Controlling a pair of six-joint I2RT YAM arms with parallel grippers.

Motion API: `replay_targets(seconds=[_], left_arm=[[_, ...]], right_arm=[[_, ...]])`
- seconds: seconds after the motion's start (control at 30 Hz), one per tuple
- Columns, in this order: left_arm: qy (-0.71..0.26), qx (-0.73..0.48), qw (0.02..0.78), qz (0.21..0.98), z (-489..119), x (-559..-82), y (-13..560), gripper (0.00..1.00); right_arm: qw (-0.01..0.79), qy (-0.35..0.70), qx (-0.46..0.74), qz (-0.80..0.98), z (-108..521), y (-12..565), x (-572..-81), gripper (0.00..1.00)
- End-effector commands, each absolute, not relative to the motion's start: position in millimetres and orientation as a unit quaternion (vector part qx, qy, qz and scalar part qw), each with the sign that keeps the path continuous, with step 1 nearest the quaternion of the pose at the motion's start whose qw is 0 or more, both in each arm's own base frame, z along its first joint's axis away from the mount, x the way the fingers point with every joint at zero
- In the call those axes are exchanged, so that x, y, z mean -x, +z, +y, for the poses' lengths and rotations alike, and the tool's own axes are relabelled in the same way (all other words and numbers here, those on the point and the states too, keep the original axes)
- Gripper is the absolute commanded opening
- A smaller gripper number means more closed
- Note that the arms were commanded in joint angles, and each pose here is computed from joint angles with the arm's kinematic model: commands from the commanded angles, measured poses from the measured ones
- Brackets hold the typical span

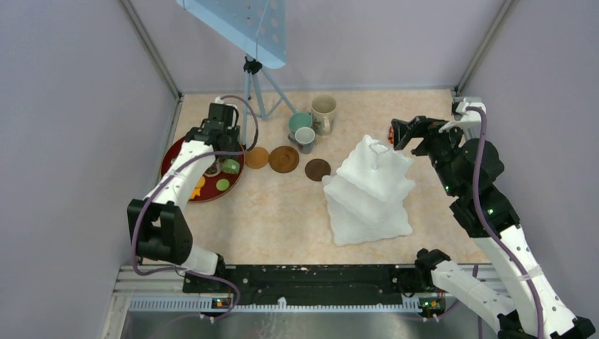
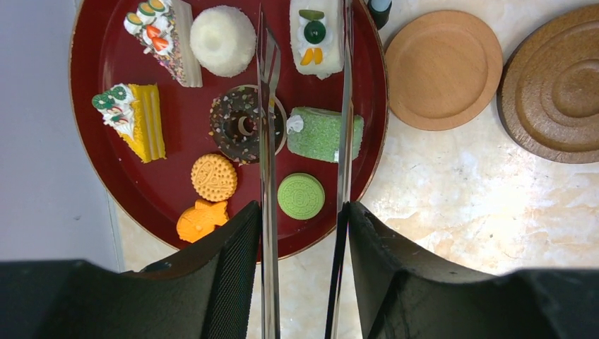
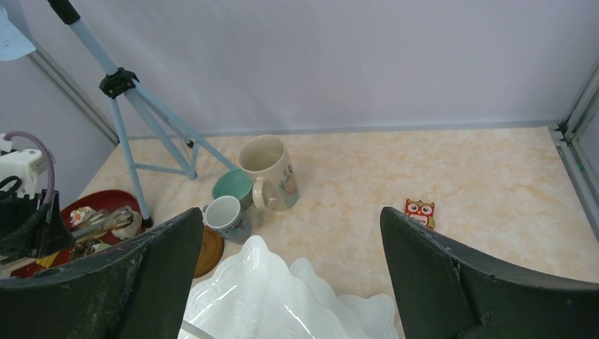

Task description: Serve the afternoon tea

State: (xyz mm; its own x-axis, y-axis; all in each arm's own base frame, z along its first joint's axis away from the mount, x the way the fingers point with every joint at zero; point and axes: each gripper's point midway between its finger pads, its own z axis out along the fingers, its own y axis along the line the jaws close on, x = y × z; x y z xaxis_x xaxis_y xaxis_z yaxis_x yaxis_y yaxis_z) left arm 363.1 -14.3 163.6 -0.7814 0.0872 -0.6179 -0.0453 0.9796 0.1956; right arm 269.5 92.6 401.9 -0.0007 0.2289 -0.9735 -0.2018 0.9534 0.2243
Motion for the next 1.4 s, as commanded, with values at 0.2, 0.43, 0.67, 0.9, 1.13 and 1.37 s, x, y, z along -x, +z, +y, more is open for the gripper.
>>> replay_targets(seconds=[0.2,0.43,0.67,0.9,1.13,1.37], left_arm=[[0.097,-0.008,0.343,0.934,-16,-376,158,0.46],[0.100,-0.009,0.330,0.938,-15,-377,151,0.38],[0.102,-0.003,0.329,0.939,-15,-377,163,0.30],[0.101,0.006,0.361,0.927,-12,-373,202,0.27],[0.081,-0.013,0.377,0.922,-18,-358,235,0.28],[0.051,-0.086,0.385,0.918,-57,-324,253,0.28]], right_arm=[[0.722,0.155,-0.006,0.674,91,411,-267,0.93],[0.723,0.157,-0.005,0.673,91,411,-267,0.93],[0.724,0.157,-0.004,0.672,92,411,-267,0.93],[0.724,0.160,-0.004,0.671,92,412,-266,0.93],[0.725,0.164,-0.004,0.669,93,412,-265,0.93],[0.726,0.166,-0.004,0.667,93,414,-265,0.93]])
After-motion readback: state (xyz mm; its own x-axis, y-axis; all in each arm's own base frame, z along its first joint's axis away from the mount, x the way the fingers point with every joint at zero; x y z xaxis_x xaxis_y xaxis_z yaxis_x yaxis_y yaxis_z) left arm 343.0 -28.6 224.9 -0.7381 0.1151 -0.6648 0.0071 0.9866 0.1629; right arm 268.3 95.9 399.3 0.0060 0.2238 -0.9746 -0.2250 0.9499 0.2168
